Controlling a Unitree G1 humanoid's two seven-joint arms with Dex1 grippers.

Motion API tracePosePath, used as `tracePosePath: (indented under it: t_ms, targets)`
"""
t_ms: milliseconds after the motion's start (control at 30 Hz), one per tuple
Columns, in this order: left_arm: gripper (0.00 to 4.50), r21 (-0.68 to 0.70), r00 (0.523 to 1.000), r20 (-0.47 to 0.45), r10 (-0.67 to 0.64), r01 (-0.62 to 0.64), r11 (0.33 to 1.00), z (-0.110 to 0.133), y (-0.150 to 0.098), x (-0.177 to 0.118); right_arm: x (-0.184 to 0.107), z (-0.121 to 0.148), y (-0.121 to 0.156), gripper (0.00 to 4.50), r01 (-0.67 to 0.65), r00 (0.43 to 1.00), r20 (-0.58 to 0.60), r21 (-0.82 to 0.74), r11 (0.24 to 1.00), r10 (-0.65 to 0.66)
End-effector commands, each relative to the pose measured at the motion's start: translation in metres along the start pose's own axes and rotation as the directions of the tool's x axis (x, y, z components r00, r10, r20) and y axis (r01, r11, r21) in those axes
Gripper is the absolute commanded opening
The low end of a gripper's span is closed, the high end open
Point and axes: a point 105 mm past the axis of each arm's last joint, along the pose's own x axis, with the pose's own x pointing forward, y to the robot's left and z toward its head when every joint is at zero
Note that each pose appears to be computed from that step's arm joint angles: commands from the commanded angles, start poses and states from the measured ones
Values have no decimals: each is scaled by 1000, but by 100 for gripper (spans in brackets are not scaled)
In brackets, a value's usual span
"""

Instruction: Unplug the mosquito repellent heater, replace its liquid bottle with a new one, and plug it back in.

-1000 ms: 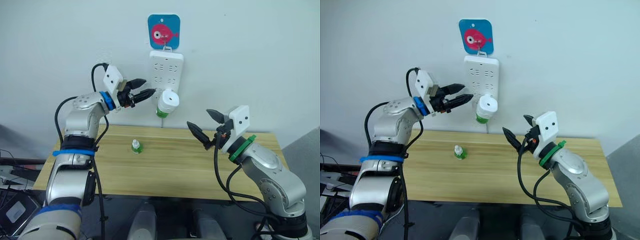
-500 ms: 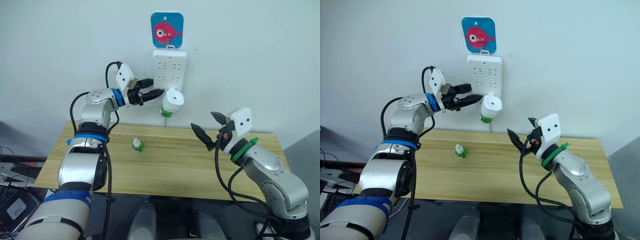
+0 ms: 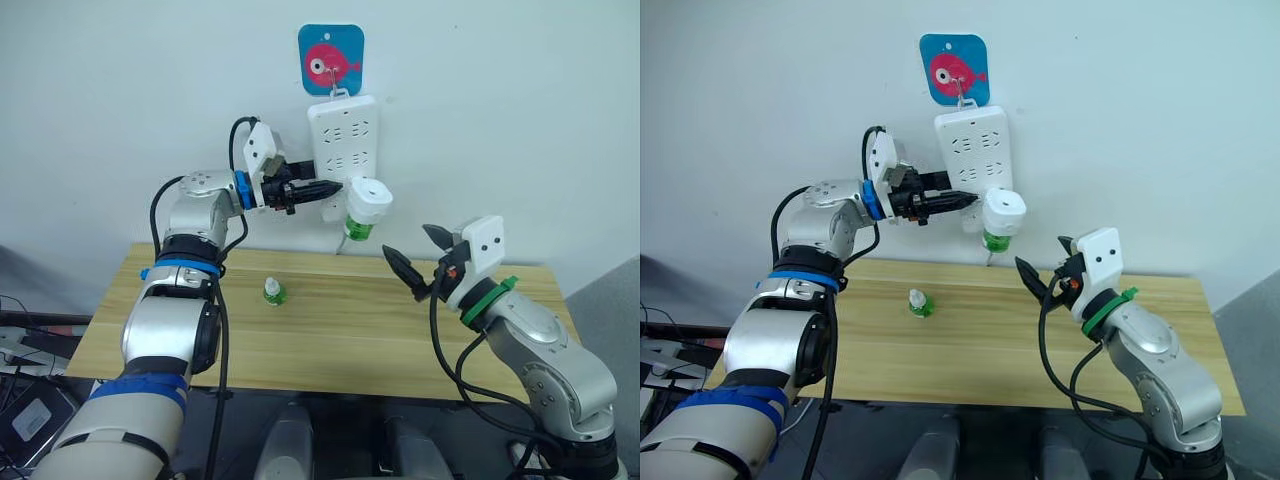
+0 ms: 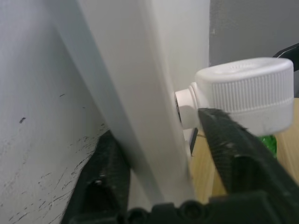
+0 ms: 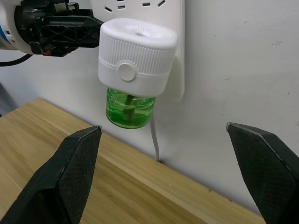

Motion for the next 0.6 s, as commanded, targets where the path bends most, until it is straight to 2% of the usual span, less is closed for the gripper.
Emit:
tracePosePath:
  t_ms: [33,200,367,600]
  targets:
    - [131,27,999,29,-23,22,999,12,-3,2,-3,16,6,450,-1,998,61,4,1000,1]
    - [131,22,999,42,-6,5,1000,15,0,6,8,25,16,450,-2,997,78,85,996,-5]
    - [131,29,999,37,-4,3,1000,13,0,8,26,35,17,450,62,995,69,208,976,-77]
    - [131,39,999,31,-5,4,999,12,0,10,45,47,28,450,52,995,74,238,970,-72]
